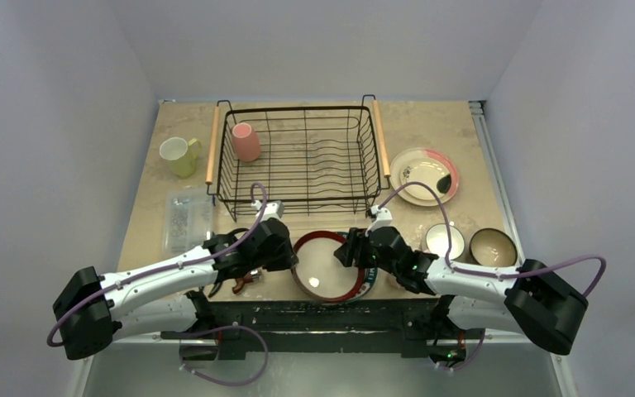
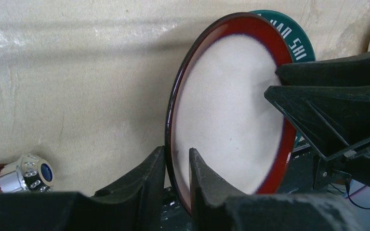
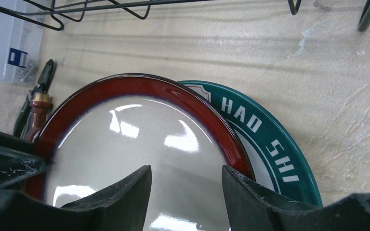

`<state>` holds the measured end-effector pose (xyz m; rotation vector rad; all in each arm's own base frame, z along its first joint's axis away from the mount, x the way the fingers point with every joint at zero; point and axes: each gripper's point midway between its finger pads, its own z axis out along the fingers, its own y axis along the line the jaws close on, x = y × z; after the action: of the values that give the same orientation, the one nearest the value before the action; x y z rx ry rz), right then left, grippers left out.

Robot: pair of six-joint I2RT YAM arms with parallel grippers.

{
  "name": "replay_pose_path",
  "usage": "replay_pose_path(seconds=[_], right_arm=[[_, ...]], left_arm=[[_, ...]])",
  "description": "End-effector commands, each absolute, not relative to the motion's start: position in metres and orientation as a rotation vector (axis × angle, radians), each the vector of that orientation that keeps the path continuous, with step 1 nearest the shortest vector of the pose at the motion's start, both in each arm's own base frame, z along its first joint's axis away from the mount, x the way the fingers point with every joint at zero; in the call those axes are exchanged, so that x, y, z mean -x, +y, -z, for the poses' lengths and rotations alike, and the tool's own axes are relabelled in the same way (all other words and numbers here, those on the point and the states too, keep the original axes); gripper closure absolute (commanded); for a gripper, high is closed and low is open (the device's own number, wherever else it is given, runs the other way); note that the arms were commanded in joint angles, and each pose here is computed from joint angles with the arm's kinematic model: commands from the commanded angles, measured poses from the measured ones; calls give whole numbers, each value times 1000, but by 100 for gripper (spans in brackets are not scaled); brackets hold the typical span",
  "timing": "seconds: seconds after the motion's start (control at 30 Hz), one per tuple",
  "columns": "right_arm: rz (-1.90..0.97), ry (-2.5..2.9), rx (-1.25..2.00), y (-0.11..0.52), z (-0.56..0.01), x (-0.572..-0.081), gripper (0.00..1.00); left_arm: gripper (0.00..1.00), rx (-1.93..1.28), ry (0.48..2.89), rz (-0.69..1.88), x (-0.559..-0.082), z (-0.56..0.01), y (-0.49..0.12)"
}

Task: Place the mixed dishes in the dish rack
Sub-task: Pick up the plate from the corner of the board.

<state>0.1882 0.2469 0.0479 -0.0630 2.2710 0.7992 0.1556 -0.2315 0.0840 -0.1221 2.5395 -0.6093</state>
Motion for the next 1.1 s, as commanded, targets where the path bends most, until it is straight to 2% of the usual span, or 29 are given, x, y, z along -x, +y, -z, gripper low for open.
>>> replay_pose_path(seconds=[0.0, 0.17, 0.57, 0.87, 1.0, 1.07], right_arm=[[-809, 2293, 58, 243, -32, -182, 44], [-889, 2279, 63, 249, -31, -176, 44], [-1023, 2276, 154, 270, -25, -165, 44], [-1000, 2263, 165, 264, -25, -165, 44], [-1005, 2262, 171, 266, -27, -165, 44], [-1014, 2256, 175, 267, -28, -165, 44]], left_arm=[[74, 129, 2500, 722, -159, -96, -249], [64, 135, 2508, 771, -162, -93, -263], [54, 172, 2544, 743, -160, -76, -262], [36, 331, 2517, 813, -151, -61, -248], [36, 323, 2502, 907, -148, -65, -257], [40, 305, 2509, 937, -148, -62, -263]])
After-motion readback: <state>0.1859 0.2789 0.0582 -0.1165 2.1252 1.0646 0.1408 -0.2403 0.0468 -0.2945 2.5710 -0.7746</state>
